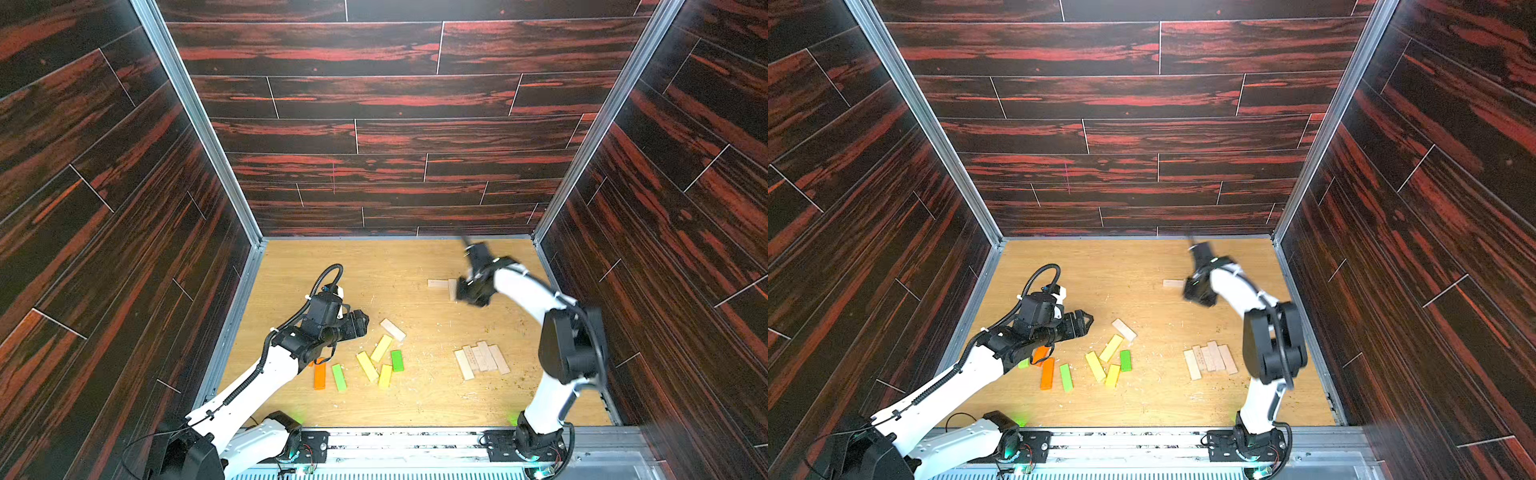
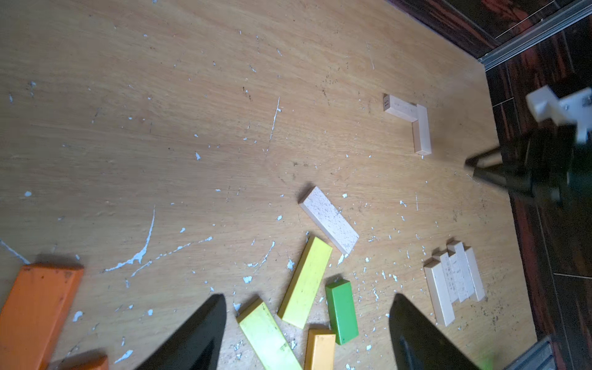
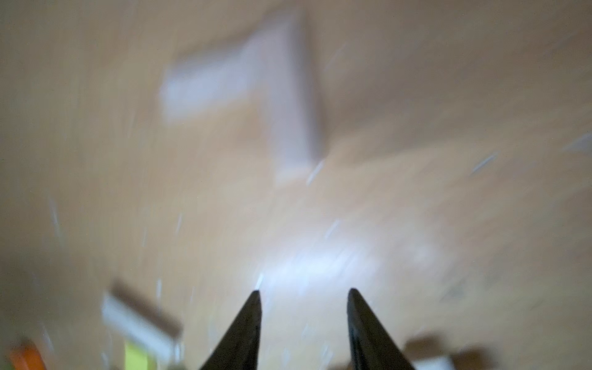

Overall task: Assemble a giraffe with building blocks
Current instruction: Pick up the building block from the center of the board.

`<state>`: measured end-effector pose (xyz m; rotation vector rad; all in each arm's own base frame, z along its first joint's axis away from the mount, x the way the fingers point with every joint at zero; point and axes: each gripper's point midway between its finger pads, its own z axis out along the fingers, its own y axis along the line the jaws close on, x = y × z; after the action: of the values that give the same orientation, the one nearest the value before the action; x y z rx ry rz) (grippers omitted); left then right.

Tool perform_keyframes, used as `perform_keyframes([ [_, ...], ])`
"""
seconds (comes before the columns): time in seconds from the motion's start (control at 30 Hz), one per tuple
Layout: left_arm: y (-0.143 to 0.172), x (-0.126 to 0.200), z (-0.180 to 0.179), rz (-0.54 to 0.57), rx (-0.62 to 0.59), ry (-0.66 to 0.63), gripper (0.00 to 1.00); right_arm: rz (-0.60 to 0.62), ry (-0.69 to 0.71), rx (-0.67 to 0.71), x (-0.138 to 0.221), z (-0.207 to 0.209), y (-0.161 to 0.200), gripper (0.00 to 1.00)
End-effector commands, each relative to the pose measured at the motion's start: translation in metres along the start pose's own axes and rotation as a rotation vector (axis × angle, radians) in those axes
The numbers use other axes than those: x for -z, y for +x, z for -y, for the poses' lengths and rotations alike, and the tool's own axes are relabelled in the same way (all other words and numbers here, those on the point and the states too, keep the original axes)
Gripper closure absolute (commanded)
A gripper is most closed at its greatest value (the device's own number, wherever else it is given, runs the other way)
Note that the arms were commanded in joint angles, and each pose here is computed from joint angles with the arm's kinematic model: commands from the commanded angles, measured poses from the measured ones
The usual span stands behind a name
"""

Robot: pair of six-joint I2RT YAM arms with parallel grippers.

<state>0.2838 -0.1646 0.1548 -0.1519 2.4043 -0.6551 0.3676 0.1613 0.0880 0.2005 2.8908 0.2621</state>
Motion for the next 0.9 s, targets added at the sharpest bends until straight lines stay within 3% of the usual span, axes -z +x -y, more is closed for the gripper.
perform_keyframes([
  [0.0, 0.003, 0.007, -0.002, 0.001, -0.002, 0.003, 0.17, -0.038, 0.019, 0.156, -0.002, -0.033, 0.036, 0.52],
  [0.27, 0.003, 0.031, -0.009, 0.072, 0.006, -0.003, 0.17, -0.097, -0.021, 0.5, -0.025, -0.118, 0.065, 0.47],
  [0.6, 0.005, 0.037, -0.013, 0.076, 0.0, -0.016, 0.17, -0.18, -0.067, 0.722, -0.05, -0.143, 0.095, 0.43],
  [0.87, 0.003, 0.037, -0.014, 0.076, -0.004, -0.026, 0.17, -0.237, -0.079, 0.782, -0.066, -0.146, 0.112, 0.4],
])
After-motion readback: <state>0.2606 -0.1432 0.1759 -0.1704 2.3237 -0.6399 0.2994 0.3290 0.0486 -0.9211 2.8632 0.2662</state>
